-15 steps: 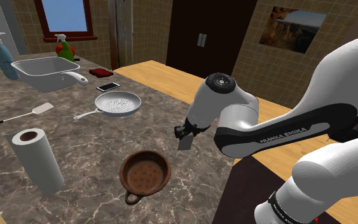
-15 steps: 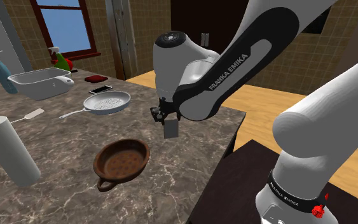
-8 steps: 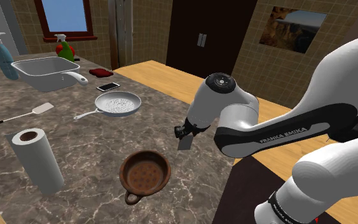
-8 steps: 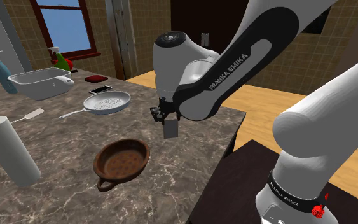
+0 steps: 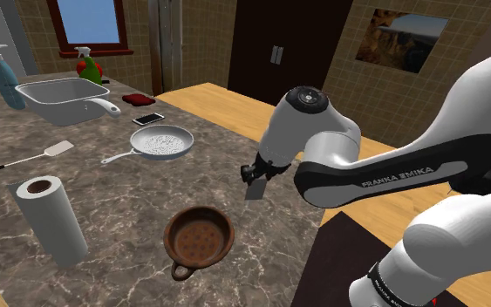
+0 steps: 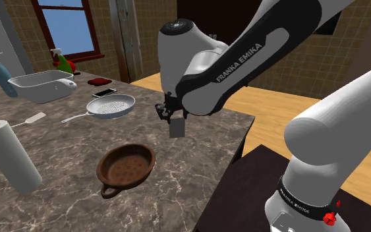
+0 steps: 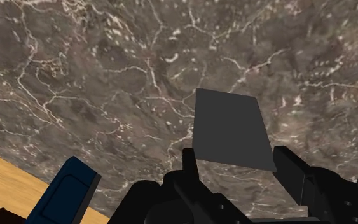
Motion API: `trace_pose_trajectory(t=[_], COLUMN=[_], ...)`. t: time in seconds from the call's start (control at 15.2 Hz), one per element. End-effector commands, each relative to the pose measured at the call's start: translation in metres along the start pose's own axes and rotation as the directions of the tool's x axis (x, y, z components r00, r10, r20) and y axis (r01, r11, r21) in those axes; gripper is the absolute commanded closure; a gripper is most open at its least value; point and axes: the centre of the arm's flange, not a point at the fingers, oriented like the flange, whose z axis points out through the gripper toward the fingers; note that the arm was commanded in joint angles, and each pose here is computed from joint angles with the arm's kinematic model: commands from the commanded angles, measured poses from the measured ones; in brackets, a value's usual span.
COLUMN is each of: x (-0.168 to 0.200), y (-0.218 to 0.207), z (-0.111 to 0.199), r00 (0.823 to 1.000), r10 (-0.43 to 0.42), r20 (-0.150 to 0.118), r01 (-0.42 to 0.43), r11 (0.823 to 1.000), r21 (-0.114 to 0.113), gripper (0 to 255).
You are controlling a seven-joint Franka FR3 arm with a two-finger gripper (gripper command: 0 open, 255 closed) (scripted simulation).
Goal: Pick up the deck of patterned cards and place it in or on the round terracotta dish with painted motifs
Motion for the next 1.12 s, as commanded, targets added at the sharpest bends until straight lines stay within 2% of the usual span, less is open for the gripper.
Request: trace_pose_trajectory(t=[0.0, 1.06], x=[0.004, 0.039], y=[0.001, 0.011], z=[-0.010, -0.085], r00=[1.000, 1.000], r10=[0.000, 0.000], r20=[0.001, 0.001], r01=[0.000, 0.000], r11=[1.000, 1.000], r21=[0.000, 0.000], gripper=[255, 255])
